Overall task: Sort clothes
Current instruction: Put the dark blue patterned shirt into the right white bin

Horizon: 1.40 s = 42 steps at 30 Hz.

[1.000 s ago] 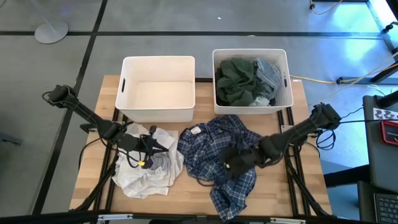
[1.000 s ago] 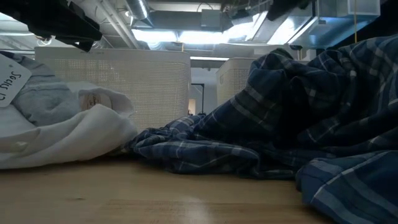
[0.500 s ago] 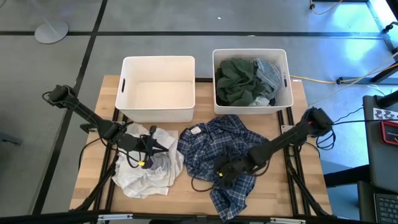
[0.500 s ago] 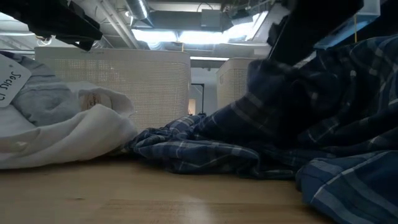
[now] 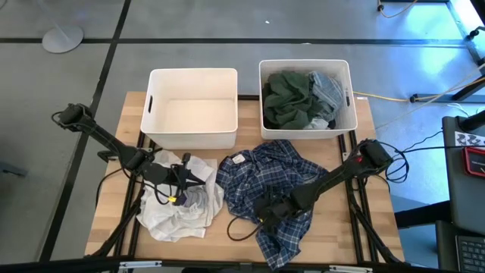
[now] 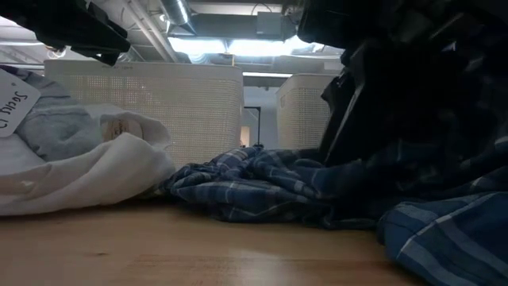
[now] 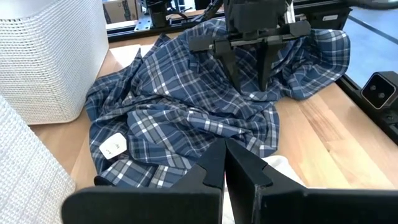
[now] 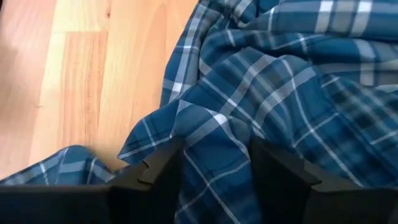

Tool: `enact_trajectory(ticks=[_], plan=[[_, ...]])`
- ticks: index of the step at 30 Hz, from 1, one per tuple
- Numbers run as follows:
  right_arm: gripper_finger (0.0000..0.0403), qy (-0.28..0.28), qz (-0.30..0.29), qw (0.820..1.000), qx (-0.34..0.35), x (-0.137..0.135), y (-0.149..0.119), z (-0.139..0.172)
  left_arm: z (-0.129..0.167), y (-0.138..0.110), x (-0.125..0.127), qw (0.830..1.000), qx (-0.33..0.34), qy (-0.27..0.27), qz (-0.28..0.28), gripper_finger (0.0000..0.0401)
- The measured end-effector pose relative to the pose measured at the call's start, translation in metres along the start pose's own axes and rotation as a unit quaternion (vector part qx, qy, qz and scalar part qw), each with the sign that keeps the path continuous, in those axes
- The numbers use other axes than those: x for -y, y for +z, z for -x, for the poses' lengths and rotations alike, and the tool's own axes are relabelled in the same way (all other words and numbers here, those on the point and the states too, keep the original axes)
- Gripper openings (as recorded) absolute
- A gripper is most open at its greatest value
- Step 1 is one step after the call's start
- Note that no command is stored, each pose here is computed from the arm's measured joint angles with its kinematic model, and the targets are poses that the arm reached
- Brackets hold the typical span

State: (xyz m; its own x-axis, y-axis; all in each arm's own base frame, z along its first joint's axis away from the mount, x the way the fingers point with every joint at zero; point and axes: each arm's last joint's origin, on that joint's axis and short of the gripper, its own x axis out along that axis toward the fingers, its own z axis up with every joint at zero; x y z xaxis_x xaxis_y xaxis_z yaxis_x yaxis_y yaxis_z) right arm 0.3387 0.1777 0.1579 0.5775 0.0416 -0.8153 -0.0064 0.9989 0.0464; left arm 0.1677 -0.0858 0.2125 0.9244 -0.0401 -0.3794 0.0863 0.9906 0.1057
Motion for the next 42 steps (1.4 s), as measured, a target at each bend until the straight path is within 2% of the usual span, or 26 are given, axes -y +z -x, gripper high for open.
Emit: enact_trajectory(ticks=[13, 18, 24, 31, 36, 42], plan=[[0.0183, -0.007, -0.019, 1.0, 0.015, 0.0, 0.002, 0.0, 0.0, 0.0, 0.0, 1.0, 0.0, 0.0, 0.0, 0.0001], [0.0189, -0.001, -0.028, 0.999, 0.036, 0.0, 0.016, 0.004, 0.0, 0.0, 0.0, 1.0, 0.0, 0.0, 0.0, 0.0001], [0.0246, 0.018, -0.025, 0.997, 0.065, -0.007, 0.035, 0.014, 0.0, 0.0, 0.0, 1.0, 0.0, 0.0, 0.001, 0.0001], [0.0317, 0.015, 0.0, 0.999, 0.042, -0.01, 0.028, 0.01, 0.0, 0.0, 0.0, 1.0, -0.001, 0.0, 0.004, 0.0001], [0.033, 0.001, 0.019, 1.0, 0.005, -0.014, 0.013, -0.012, 0.0, -0.001, 0.0, 1.0, -0.003, 0.0, 0.003, 0.0001], [0.0331, -0.018, 0.055, 0.998, 0.003, -0.01, 0.011, -0.021, 0.0, 0.0, 0.0, 1.0, -0.002, 0.0, 0.003, 0.0001]])
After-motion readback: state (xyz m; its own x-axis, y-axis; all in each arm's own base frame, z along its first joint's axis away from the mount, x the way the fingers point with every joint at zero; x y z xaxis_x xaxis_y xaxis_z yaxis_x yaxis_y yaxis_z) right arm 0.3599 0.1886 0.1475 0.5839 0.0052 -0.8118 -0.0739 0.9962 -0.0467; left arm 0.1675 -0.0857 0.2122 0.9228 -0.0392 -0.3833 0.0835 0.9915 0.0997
